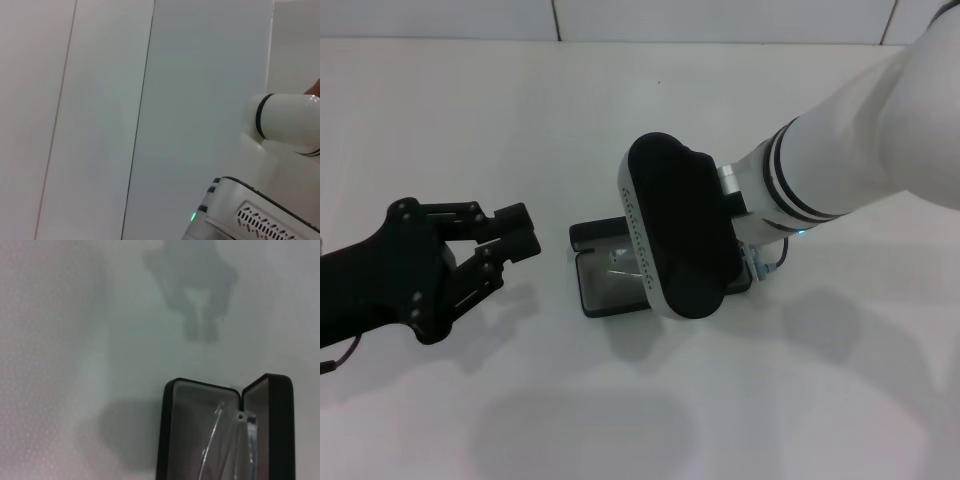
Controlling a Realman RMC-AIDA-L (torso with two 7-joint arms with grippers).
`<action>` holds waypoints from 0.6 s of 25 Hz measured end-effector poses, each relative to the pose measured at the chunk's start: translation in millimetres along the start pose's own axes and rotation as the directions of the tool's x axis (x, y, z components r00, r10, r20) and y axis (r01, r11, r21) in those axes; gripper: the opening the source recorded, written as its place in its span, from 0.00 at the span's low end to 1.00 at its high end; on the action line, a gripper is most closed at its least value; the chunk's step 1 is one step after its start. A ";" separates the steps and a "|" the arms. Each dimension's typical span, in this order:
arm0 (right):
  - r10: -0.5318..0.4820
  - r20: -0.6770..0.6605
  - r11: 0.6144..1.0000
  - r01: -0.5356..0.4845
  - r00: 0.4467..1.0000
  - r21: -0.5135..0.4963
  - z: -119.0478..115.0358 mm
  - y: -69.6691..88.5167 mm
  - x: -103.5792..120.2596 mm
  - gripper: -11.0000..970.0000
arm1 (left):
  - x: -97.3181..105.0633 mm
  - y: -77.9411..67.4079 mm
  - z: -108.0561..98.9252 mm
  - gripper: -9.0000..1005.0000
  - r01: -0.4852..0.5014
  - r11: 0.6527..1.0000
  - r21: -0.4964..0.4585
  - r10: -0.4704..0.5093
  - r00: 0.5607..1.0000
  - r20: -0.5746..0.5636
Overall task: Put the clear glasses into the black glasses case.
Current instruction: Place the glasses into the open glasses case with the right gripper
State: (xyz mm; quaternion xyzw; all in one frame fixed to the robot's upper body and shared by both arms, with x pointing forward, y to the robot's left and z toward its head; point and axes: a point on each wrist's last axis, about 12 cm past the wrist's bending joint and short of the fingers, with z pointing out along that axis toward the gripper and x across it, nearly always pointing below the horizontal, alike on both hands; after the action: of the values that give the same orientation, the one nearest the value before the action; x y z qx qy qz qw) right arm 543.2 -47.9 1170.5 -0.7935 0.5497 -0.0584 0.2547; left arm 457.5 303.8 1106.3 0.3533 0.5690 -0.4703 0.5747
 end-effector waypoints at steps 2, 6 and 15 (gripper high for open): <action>0.000 0.000 1.000 0.000 1.000 0.000 0.0 0.0 -0.1 0.07 | 0.3 -0.2 0.2 0.18 0.001 1.000 0.001 -0.001 1.000 -0.001; 0.000 0.000 1.000 0.000 1.000 0.001 0.0 0.0 -0.1 0.07 | 0.5 -0.3 0.5 0.18 0.001 1.000 0.001 -0.001 1.000 -0.001; -0.002 0.009 1.000 0.002 1.000 0.015 0.1 -1.7 -1.2 0.07 | 0.5 -0.3 0.4 0.18 0.001 1.000 0.001 -0.001 1.000 -0.001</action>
State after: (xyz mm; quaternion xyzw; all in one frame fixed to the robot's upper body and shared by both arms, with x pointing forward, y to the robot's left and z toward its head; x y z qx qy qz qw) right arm 544.1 -46.4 1171.4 -0.7923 0.5472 -0.0594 0.2632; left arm 457.3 303.2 1105.9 0.3535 0.5694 -0.4708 0.5738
